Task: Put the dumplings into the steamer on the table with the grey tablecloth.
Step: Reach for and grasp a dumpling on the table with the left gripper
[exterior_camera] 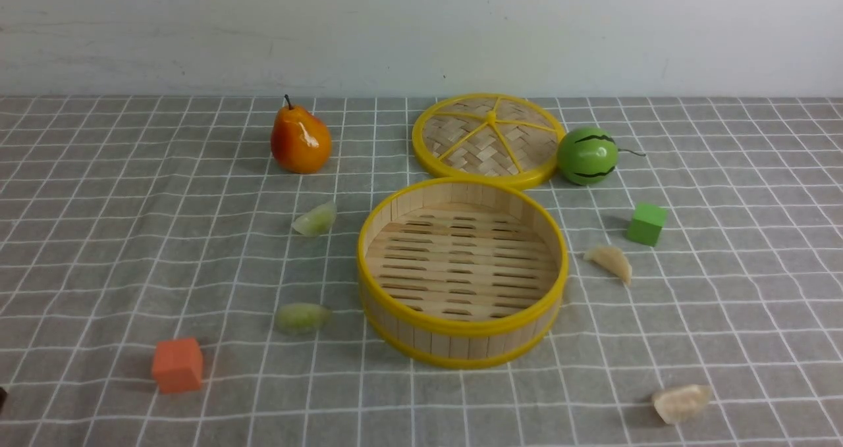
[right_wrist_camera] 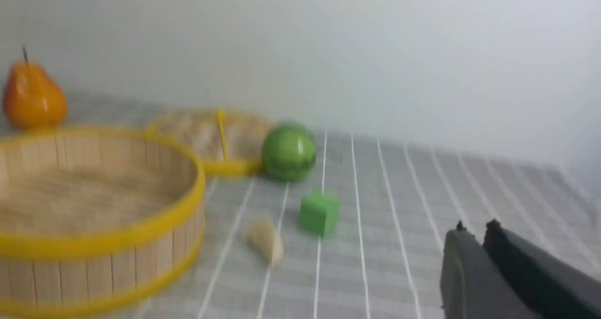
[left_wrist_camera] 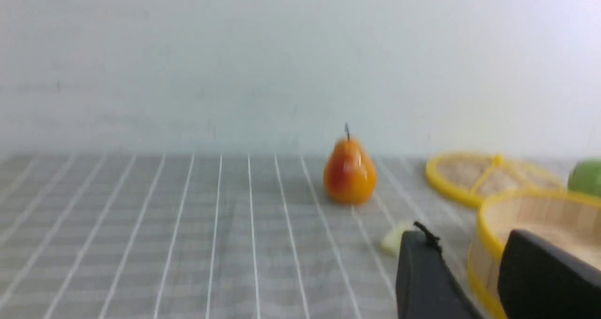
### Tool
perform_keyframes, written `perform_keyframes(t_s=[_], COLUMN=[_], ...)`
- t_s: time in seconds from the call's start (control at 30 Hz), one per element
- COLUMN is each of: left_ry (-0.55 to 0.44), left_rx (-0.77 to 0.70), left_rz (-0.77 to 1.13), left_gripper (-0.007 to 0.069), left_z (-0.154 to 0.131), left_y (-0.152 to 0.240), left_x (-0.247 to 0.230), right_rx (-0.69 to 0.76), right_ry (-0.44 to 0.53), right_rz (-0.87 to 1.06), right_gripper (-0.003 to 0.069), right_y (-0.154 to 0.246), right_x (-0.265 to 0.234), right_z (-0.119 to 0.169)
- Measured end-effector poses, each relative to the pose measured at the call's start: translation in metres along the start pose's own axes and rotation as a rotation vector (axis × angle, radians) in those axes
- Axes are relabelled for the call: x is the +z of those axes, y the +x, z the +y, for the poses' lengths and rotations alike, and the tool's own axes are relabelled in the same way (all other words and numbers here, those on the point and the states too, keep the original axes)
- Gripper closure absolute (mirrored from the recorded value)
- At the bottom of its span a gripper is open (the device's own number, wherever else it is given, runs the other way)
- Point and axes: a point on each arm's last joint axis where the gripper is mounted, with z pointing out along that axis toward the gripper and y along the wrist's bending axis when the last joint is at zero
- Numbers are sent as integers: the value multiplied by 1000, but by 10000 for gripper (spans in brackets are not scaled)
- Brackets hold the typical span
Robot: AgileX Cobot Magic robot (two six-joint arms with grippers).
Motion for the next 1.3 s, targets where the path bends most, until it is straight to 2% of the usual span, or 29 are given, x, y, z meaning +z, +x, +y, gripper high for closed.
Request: perform_keyframes(t_s=[0.23,0.37,0.4,0.47,0.5,0.53,0.63,0.67,0.7,0.73,0.77,0.83,0.93,1.0,1.17,1.23,1.3], left_ry=[20,62,109,160,165,197,196,161,148,87,83,-45,-141,-194,-253,-249,-194], left_rx=[-5,-128,-253,-385,-396,-456,-468,-459,-452,-415,-415,-350,-307,-289,-332,-328,-277], left_rz=[-373,-517,-582,-618,-620,-622,-567,-445,-407,-252,-238,74,330,515,803,940,1074], left_gripper=[388,388,388,388,388,388,388,388,388,388,388,388,388,388,388,388,388], left_z=[-2,-2,-3,-3,-3,-5,-9,-11,-11,-12,-12,-8,-4,-1,0,-8,-22], left_y=[-33,-45,-51,-57,-59,-78,-109,-135,-141,-159,-157,-159,-136,-105,-39,-22,-9], left_x=[-6,-12,-15,-18,-18,-18,-13,0,4,21,25,66,105,140,198,220,241], right_rx=[101,180,234,290,295,322,329,317,310,273,267,162,84,57,125,140,110], right_ry=[-26,-45,-56,-66,-67,-67,-59,-46,-41,-25,-23,3,10,14,11,-13,-67], right_rz=[-430,-441,-434,-425,-427,-415,-388,-335,-317,-234,-224,-18,168,342,713,865,976], right_gripper=[589,586,587,601,604,643,660,661,661,661,661,661,661,661,660,660,661], right_y=[-38,-39,-39,-42,-44,-57,-77,-93,-99,-106,-105,-103,-87,-67,-33,-27,-24], right_x=[-8,-9,-9,-8,-9,-9,-8,-3,0,10,10,37,60,75,90,92,97], right_z=[0,0,0,0,0,-1,-3,-5,-5,-6,-6,-7,-7,-7,-2,3,10])
